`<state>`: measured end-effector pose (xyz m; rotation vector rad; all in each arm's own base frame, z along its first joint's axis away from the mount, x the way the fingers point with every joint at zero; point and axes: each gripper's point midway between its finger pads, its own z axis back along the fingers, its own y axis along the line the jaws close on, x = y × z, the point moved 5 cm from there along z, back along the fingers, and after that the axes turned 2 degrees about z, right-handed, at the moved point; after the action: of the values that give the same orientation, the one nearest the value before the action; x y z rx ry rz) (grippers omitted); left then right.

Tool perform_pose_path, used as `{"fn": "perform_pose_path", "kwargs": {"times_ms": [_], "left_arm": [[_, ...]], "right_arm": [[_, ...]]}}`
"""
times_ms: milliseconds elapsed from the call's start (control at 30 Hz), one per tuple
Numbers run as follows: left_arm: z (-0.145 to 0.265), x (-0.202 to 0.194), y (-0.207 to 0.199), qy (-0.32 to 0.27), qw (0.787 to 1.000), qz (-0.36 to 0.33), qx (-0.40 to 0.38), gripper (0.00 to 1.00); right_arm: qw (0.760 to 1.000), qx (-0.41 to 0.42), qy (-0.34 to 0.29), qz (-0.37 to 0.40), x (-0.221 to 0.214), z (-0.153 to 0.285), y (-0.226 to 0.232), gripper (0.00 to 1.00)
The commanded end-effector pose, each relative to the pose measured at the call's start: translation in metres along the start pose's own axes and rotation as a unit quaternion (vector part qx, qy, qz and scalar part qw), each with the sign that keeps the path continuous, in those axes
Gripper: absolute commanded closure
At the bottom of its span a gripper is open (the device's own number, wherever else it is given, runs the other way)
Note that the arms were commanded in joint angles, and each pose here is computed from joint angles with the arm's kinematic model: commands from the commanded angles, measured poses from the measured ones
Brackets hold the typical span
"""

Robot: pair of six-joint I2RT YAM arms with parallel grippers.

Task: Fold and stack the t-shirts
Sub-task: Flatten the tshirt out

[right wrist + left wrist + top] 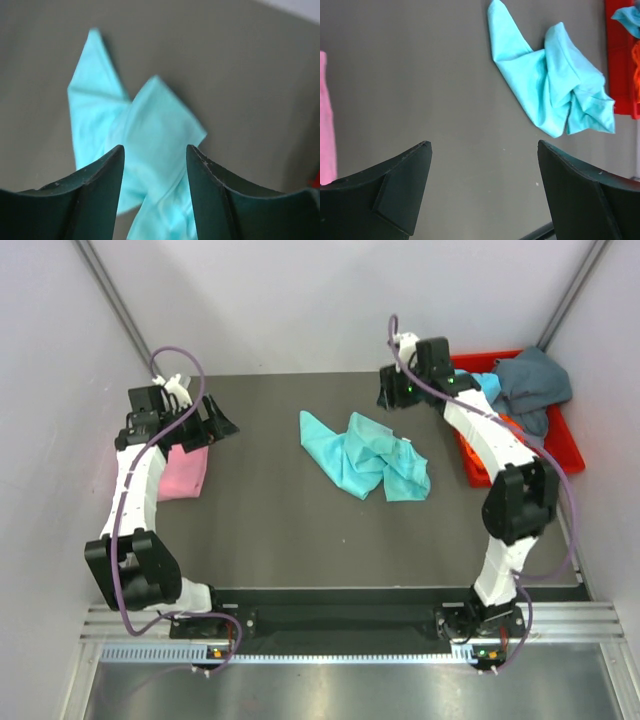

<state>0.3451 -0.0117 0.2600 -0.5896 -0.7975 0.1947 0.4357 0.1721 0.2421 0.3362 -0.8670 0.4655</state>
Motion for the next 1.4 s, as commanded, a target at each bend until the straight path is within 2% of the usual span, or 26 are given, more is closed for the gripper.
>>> {"fn": "perform_pose_path", "kwargs": {"times_ms": [0, 33, 100, 133, 333, 567, 700, 967, 1000, 1067, 1133, 1167, 1200, 1367], "left_arm": [[-0.001, 0.015, 0.007, -0.007, 0.999, -0.038, 0.020, 0.09], [-0.002, 0.017, 0.009, -0.003, 0.999, -0.042, 0.024, 0.09], [-0.007, 0.014, 0.017, 0.014, 0.998, -0.052, 0.037, 0.09], [-0.006, 0.016, 0.018, 0.016, 0.997, -0.059, 0.042, 0.09], [-0.015, 0.013, 0.036, 0.065, 0.992, -0.076, 0.074, 0.09], [-0.028, 0.011, 0.045, 0.080, 0.992, -0.067, 0.076, 0.10], [-0.031, 0.010, 0.049, 0.084, 0.991, -0.065, 0.083, 0.10], [-0.034, 0.013, 0.046, 0.084, 0.991, -0.065, 0.076, 0.10], [-0.034, 0.013, 0.046, 0.084, 0.991, -0.065, 0.076, 0.10], [-0.034, 0.013, 0.045, 0.086, 0.991, -0.065, 0.074, 0.10], [-0.035, 0.011, 0.046, 0.088, 0.991, -0.063, 0.074, 0.10], [-0.035, 0.011, 0.045, 0.087, 0.992, -0.061, 0.071, 0.10], [-0.035, 0.010, 0.045, 0.087, 0.992, -0.060, 0.070, 0.10], [-0.040, 0.007, 0.043, 0.089, 0.993, -0.053, 0.058, 0.11]], "right_arm": [[0.998, 0.020, -0.030, -0.051, 0.031, -0.030, -0.023, 0.48], [0.997, 0.022, -0.015, -0.069, 0.020, -0.051, -0.035, 0.49], [0.995, 0.033, -0.024, -0.087, 0.025, -0.064, -0.042, 0.50], [0.994, 0.036, -0.010, -0.099, 0.013, -0.081, -0.048, 0.50], [0.988, 0.045, 0.024, -0.149, -0.025, -0.117, -0.071, 0.51], [0.982, 0.053, 0.038, -0.176, -0.041, -0.130, -0.079, 0.51], [0.973, 0.077, 0.070, -0.206, -0.068, -0.138, -0.072, 0.52], [0.971, 0.078, 0.091, -0.206, -0.085, -0.150, -0.064, 0.51], [0.972, 0.077, 0.088, -0.203, -0.083, -0.150, -0.065, 0.53], [0.974, 0.077, 0.084, -0.198, -0.079, -0.150, -0.064, 0.65], [0.975, 0.082, 0.075, -0.193, -0.071, -0.150, -0.062, 0.82], [0.976, 0.082, 0.072, -0.191, -0.069, -0.149, -0.060, 0.96], [0.977, 0.081, 0.068, -0.187, -0.065, -0.149, -0.059, 1.00], [0.983, 0.086, 0.034, -0.161, -0.034, -0.133, -0.052, 1.00]]}}
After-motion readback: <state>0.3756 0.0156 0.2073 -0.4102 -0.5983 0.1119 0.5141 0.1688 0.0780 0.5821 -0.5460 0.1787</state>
